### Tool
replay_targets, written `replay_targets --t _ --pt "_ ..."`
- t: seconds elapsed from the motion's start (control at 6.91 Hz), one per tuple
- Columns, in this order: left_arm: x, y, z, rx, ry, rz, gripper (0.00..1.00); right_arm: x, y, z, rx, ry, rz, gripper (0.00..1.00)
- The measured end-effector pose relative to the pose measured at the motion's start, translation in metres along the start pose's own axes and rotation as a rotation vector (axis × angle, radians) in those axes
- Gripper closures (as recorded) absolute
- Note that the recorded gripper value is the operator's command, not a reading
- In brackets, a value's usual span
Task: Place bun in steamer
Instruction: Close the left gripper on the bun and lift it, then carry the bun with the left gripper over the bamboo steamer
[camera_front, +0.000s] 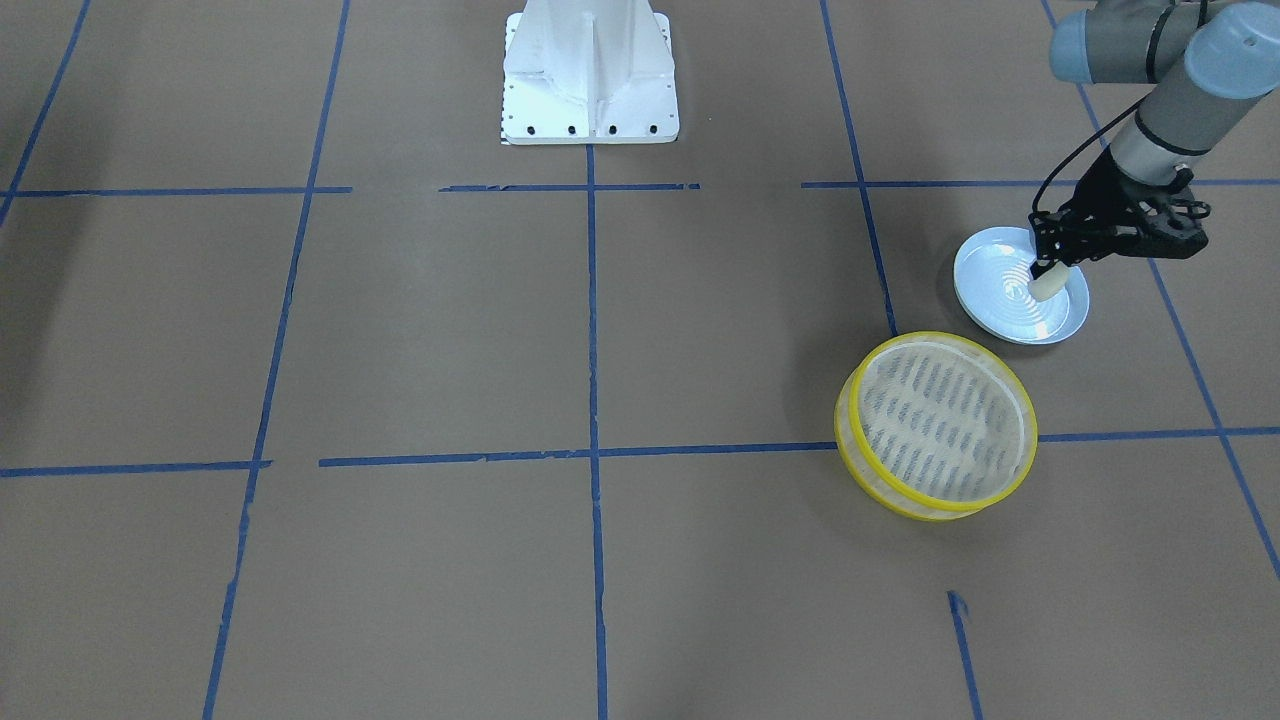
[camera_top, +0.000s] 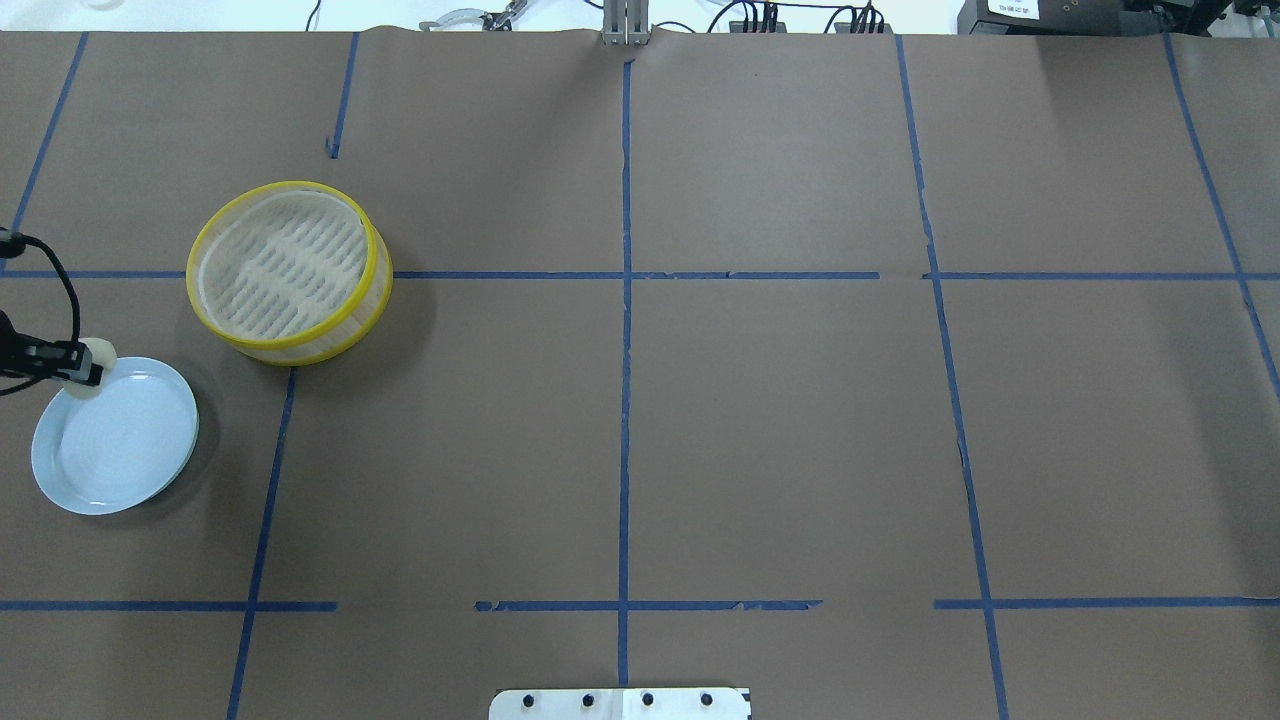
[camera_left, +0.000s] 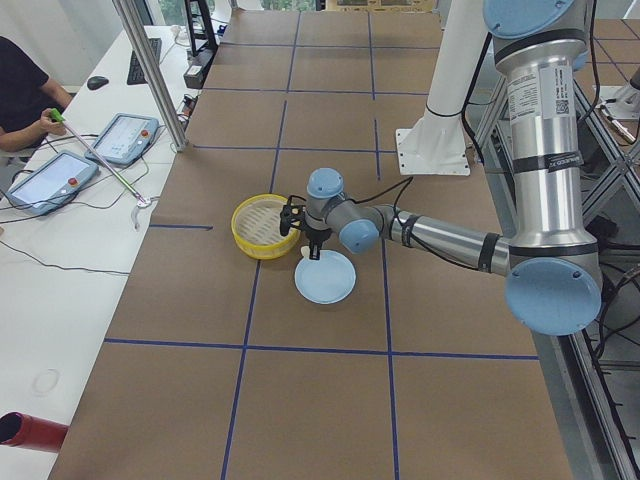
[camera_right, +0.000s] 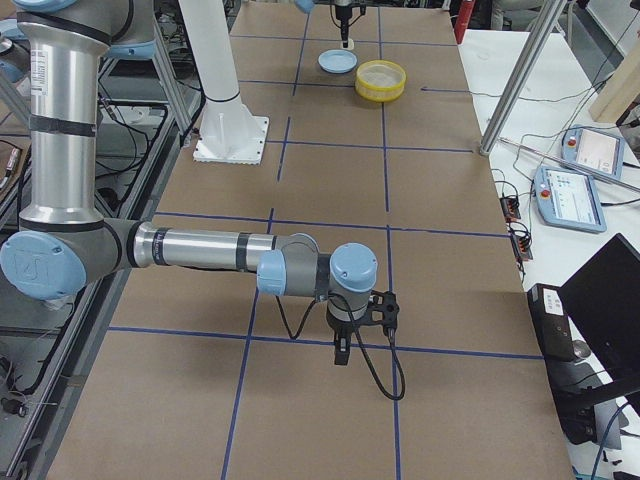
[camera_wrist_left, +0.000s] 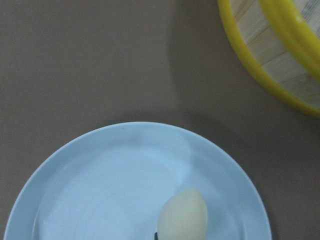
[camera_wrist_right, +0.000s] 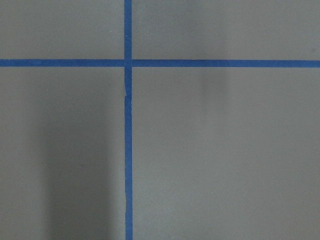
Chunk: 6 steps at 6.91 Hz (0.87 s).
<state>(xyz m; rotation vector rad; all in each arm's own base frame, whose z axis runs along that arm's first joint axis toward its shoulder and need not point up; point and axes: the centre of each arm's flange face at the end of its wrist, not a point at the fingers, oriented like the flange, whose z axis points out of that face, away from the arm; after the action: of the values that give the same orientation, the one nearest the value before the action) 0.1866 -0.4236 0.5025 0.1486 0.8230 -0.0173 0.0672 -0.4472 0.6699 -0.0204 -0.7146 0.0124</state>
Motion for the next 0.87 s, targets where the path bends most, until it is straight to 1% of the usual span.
replay_targets --t 0.14,0.43,0.58,0.72,0.87 --pt "0.012 -0.031 -0.032 0.007 -0.035 -0.004 0.75 0.0 0.0 0.0 0.001 0.0 -0.001 0.0" --pt "0.069 -0.106 -0.074 -0.018 -0.1 -0.012 0.75 0.0 -0.001 0.0 0.001 0.0 -0.001 0.0" --pt "0.1 -0.14 -0.078 -0.035 -0.114 -0.015 0.75 0.0 -0.001 0.0 0.001 0.0 -0.001 0.0" --pt "0.127 -0.164 -0.066 -0.06 -0.115 -0.008 0.75 0.0 0.0 0.0 0.001 0.0 0.0 0.0" --pt "0.152 -0.171 -0.037 -0.091 -0.109 0.011 0.75 0.0 0.0 0.0 0.0 0.0 0.0 0.0"
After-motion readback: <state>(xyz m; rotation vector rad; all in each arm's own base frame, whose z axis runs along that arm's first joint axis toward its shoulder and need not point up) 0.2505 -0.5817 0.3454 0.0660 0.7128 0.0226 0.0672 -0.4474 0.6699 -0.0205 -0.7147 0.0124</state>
